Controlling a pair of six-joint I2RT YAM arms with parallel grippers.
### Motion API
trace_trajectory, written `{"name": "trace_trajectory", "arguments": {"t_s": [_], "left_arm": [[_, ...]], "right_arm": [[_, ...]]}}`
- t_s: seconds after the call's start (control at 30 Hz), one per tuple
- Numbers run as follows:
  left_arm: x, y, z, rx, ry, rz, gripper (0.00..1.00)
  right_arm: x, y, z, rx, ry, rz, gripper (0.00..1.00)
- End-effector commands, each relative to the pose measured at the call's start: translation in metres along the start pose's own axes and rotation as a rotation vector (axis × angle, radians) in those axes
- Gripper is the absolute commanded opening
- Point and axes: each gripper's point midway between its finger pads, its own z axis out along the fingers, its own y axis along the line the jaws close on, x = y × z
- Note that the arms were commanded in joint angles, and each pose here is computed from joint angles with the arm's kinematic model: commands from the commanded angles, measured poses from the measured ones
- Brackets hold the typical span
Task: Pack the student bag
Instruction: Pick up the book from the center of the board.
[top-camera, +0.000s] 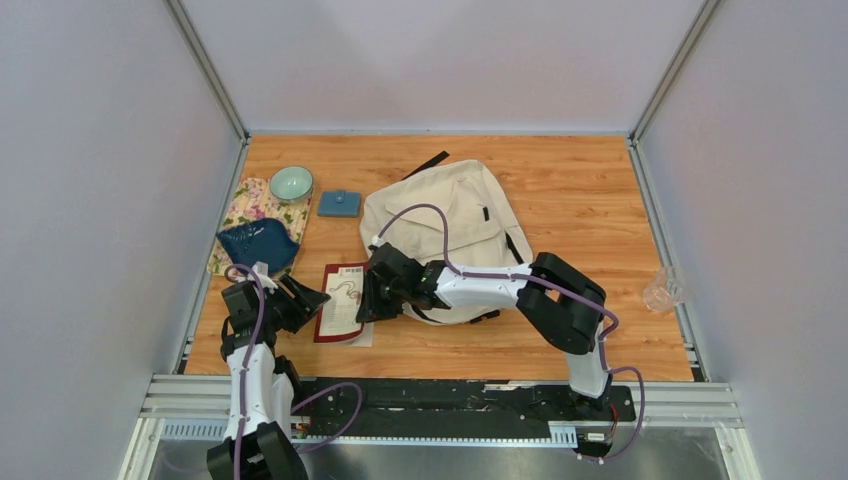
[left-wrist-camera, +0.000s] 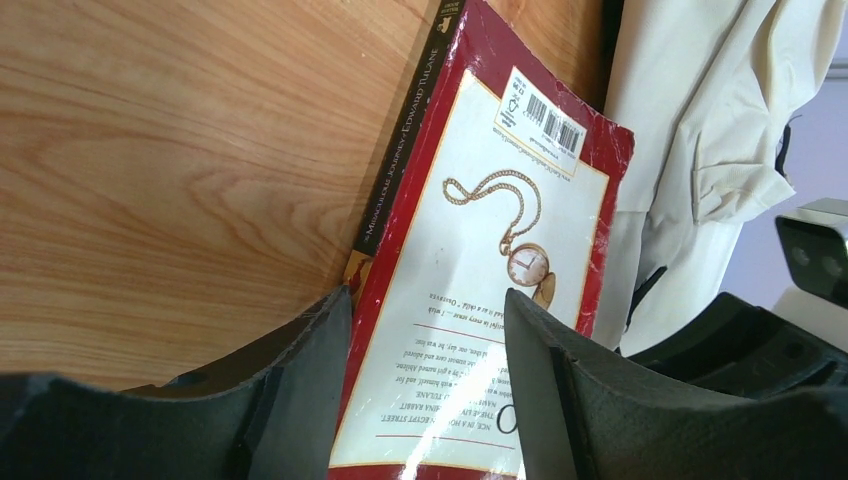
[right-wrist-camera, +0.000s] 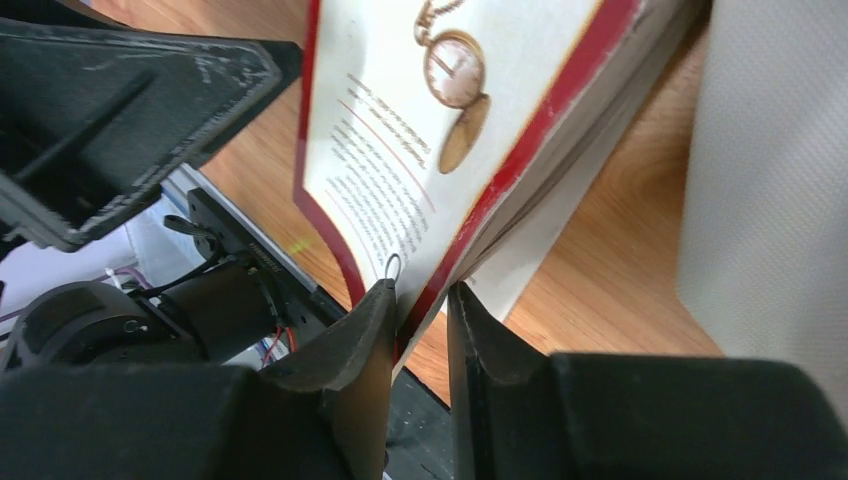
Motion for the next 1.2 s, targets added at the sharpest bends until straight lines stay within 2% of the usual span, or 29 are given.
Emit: {"name": "trace_trajectory", "arguments": {"t_s": [0.0, 0.17, 0.33, 0.43, 0.5, 0.57, 0.6, 0.9, 0.93, 1.0, 1.13, 1.17], "left_arm": [[0.017, -0.015, -0.003, 0.088, 0.078, -0.050, 0.64], [0.018, -0.016, -0.004, 0.097, 0.082, -0.049, 0.63], [0.018, -0.017, -0.003, 0.101, 0.082, -0.050, 0.62], [0.018, -0.017, -0.003, 0.102, 0.081, -0.049, 0.62], [0.018, -0.016, -0.003, 0.101, 0.080, -0.051, 0.62], [0.017, -0.017, -0.003, 0.102, 0.080, -0.048, 0.62], [0.017, -0.017, -0.004, 0.103, 0.079, -0.044, 0.62], [-0.012, -0.032, -0.020, 0.051, 0.003, 0.042, 0.69], [-0.015, -0.034, -0.021, 0.051, -0.007, 0.052, 0.74], [-0.025, -0.040, -0.024, 0.047, -0.033, 0.076, 0.76], [-0.041, -0.059, -0.029, 0.079, -0.034, 0.086, 0.77], [-0.051, -0.075, -0.035, 0.114, -0.041, 0.104, 0.78]], "right_arm": [[-0.027, 0.053, -0.013, -0.166, -0.109, -0.010, 0.26], [-0.021, 0.047, -0.001, -0.159, -0.079, 0.023, 0.36], [-0.021, 0.038, 0.005, -0.122, -0.072, 0.042, 0.36], [-0.021, 0.030, 0.006, -0.082, -0.074, 0.040, 0.33], [-0.020, 0.028, 0.005, -0.076, -0.075, 0.040, 0.27], [-0.021, 0.030, 0.004, -0.092, -0.076, 0.034, 0.06], [-0.020, 0.032, 0.003, -0.101, -0.072, 0.021, 0.00], [-0.020, 0.063, -0.032, -0.275, -0.087, -0.071, 0.00], [-0.019, 0.065, -0.035, -0.293, -0.092, -0.082, 0.00], [-0.019, 0.077, -0.051, -0.338, -0.098, -0.109, 0.00], [-0.023, 0.082, -0.076, -0.341, -0.142, -0.152, 0.00], [-0.028, 0.082, -0.085, -0.331, -0.171, -0.164, 0.00]]}}
